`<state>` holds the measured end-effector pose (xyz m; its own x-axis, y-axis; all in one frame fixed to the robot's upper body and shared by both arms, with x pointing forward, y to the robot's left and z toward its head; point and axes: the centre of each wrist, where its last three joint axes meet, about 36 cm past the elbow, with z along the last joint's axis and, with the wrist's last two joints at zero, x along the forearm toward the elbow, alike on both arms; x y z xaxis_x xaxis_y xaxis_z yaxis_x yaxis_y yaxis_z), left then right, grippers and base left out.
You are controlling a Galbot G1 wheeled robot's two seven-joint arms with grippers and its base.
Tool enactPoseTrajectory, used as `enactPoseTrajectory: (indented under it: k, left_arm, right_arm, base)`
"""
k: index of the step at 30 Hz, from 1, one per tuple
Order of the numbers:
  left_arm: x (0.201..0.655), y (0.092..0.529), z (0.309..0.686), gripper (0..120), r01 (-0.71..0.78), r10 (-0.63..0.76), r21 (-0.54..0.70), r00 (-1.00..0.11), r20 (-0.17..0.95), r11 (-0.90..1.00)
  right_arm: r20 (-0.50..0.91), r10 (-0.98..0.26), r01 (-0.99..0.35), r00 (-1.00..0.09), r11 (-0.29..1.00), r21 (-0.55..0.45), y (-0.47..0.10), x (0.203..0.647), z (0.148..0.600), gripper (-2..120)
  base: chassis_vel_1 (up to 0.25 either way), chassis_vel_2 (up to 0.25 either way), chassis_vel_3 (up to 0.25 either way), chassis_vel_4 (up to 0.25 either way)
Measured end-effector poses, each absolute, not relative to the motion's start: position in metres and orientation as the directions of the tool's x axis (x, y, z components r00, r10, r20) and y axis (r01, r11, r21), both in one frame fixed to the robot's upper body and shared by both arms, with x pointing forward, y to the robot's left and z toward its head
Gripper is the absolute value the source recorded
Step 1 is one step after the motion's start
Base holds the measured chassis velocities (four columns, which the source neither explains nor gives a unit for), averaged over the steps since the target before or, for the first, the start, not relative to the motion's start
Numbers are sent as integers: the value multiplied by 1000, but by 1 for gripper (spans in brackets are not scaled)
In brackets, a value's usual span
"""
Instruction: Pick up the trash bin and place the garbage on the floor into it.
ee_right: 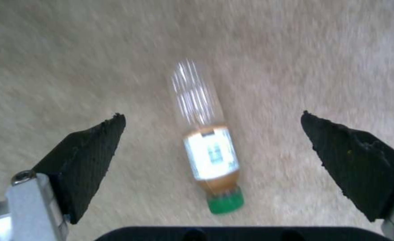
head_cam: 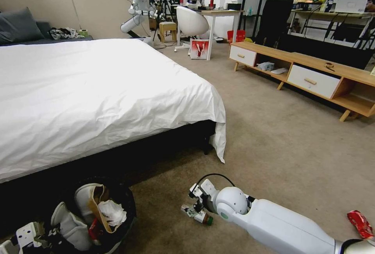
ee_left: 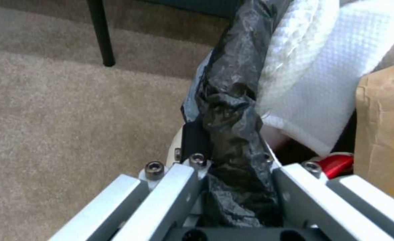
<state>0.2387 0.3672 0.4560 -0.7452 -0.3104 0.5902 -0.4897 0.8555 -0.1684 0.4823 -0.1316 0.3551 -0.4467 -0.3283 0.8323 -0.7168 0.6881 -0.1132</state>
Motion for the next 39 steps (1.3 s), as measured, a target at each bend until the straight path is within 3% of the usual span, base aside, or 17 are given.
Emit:
enactPoseTrajectory:
  k: [28, 39]
  left_arm:
    - [240, 371, 446, 3, -499, -315, -162, -733, 603, 852]
    - [242, 375, 441, 3, -505, -316, -163, -727, 610, 848]
  right_arm:
    - [838, -269, -694, -475, 700, -168, -139, 492, 295, 100]
    - [832, -310, -727, -460, 669, -154, -96, 499, 260, 100]
  base:
    - [0, 0, 0, 0]
    - [0, 0, 0, 0]
